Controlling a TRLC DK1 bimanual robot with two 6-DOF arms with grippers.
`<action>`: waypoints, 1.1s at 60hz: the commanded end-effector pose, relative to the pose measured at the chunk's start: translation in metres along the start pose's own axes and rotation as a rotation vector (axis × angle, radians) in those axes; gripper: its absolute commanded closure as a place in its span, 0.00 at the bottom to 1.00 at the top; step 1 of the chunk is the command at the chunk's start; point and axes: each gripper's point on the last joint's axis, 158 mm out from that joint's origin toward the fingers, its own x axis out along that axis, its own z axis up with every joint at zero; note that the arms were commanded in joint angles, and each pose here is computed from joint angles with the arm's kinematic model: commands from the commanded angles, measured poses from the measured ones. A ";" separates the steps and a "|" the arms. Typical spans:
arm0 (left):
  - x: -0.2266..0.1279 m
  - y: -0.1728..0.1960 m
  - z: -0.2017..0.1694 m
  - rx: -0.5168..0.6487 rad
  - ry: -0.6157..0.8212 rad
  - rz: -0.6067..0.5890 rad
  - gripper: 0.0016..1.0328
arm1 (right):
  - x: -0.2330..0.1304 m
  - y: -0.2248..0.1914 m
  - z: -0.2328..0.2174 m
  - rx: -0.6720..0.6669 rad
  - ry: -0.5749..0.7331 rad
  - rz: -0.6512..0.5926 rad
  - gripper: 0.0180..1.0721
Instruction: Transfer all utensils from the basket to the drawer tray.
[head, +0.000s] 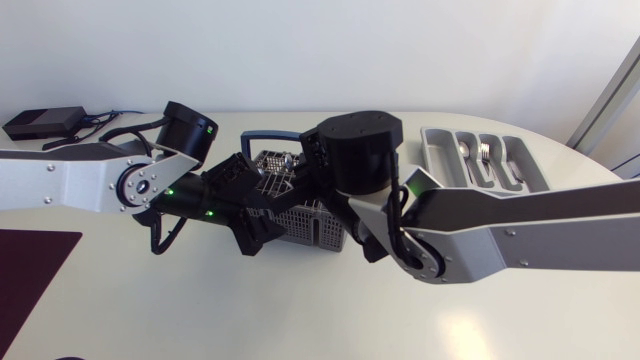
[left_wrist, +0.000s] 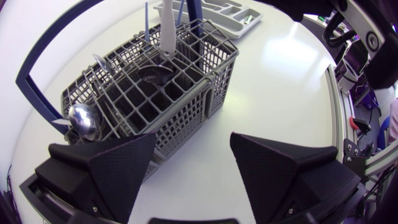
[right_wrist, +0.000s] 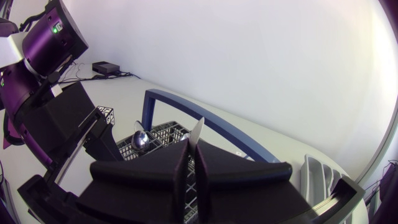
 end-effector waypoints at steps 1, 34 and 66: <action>0.004 -0.007 -0.002 -0.007 0.002 -0.022 0.19 | -0.002 -0.001 -0.005 -0.025 0.008 -0.015 0.94; 0.003 -0.007 -0.002 -0.007 0.003 -0.020 0.19 | -0.032 0.002 0.039 -0.009 -0.098 0.075 0.94; -0.015 -0.009 0.009 -0.007 0.014 -0.019 0.19 | -0.094 -0.037 0.010 -0.087 0.144 0.493 0.94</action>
